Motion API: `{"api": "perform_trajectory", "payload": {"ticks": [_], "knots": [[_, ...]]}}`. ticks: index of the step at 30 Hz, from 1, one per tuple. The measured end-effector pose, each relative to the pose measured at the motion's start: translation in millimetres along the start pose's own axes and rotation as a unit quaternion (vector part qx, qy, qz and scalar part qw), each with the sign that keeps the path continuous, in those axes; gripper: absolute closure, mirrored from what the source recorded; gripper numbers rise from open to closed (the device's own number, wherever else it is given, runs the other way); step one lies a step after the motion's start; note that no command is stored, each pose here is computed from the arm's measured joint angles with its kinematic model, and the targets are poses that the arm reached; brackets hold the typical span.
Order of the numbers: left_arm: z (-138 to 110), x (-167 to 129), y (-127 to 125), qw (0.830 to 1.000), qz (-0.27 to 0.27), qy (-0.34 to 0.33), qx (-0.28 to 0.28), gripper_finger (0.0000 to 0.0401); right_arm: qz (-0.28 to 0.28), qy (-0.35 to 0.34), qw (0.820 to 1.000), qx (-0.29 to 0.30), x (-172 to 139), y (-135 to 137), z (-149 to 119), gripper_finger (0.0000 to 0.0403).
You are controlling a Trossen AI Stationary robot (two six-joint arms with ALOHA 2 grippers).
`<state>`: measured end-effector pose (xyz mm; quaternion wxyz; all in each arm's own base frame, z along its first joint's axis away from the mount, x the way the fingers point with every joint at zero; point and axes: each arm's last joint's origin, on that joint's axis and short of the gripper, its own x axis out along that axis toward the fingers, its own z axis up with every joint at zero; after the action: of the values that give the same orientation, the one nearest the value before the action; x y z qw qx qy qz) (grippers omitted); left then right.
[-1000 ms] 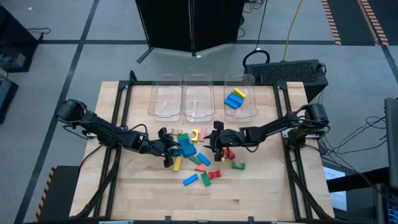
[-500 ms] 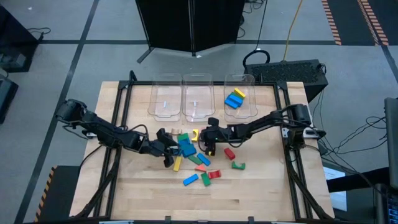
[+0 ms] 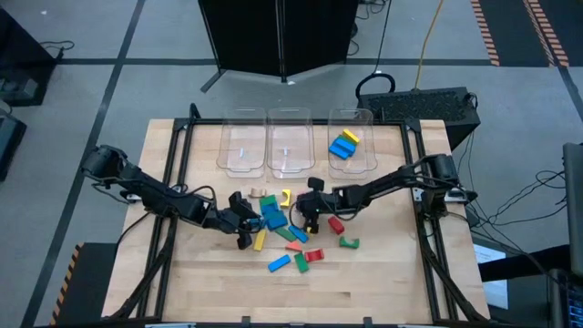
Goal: Sort blocks by size
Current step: Adjust the pink rectangular block on the table, then put the blue rectangular block into the right transparent bin
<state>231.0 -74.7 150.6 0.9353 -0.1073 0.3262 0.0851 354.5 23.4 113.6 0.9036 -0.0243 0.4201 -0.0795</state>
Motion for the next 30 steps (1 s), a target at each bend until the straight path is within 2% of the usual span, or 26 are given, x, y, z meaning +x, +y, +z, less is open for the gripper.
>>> {"api": "perform_trajectory", "payload": {"ticks": [3, 5, 9, 16, 22, 25, 27, 30], "knots": [[5.2, -1.9, -9.6, 0.997, -0.062, -0.022, 0.038, 0.0278, 0.016, -0.004, 1.0, -0.008, -8.1, 16.5, -0.1, 0.0348], [9.0, -1.6, -15.0, 0.993, -0.083, -0.049, 0.067, 0.0278, 0.023, -0.007, 1.0, -0.017, -16.5, 25.6, 0.5, 0.0348], [12.0, 5.0, -22.4, 0.986, -0.092, -0.077, 0.117, 0.0278, 0.018, -0.029, 0.999, -0.034, -40.7, 37.9, 7.1, 0.0348], [7.0, 35.4, -34.2, 0.979, -0.089, -0.06, 0.171, 0.0278, -0.003, -0.049, 0.998, -0.036, -85.8, 42.6, 15.9, 0.0348], [3.7, 56.7, -45.5, 0.976, -0.119, -0.031, 0.177, 0.0278, 0.003, -0.039, 0.999, -0.023, -107.6, 43.0, 14.8, 0.0348], [5.0, 58.9, -53.9, 0.975, -0.141, -0.025, 0.168, 0.0278, -0.004, -0.039, 0.999, -0.023, -108.9, 43.8, 14.1, 0.0348], [6.1, 55.8, -62.2, 0.972, -0.174, -0.025, 0.159, 0.0275, -0.013, -0.033, 0.999, -0.025, -106.5, 44.7, 12.0, 0.0348], [8.1, 50.7, -75.5, 0.971, -0.202, -0.023, 0.127, 0.0252, -0.016, -0.025, 0.999, -0.027, -103.8, 45.2, 10.1, 0.0348]]}}
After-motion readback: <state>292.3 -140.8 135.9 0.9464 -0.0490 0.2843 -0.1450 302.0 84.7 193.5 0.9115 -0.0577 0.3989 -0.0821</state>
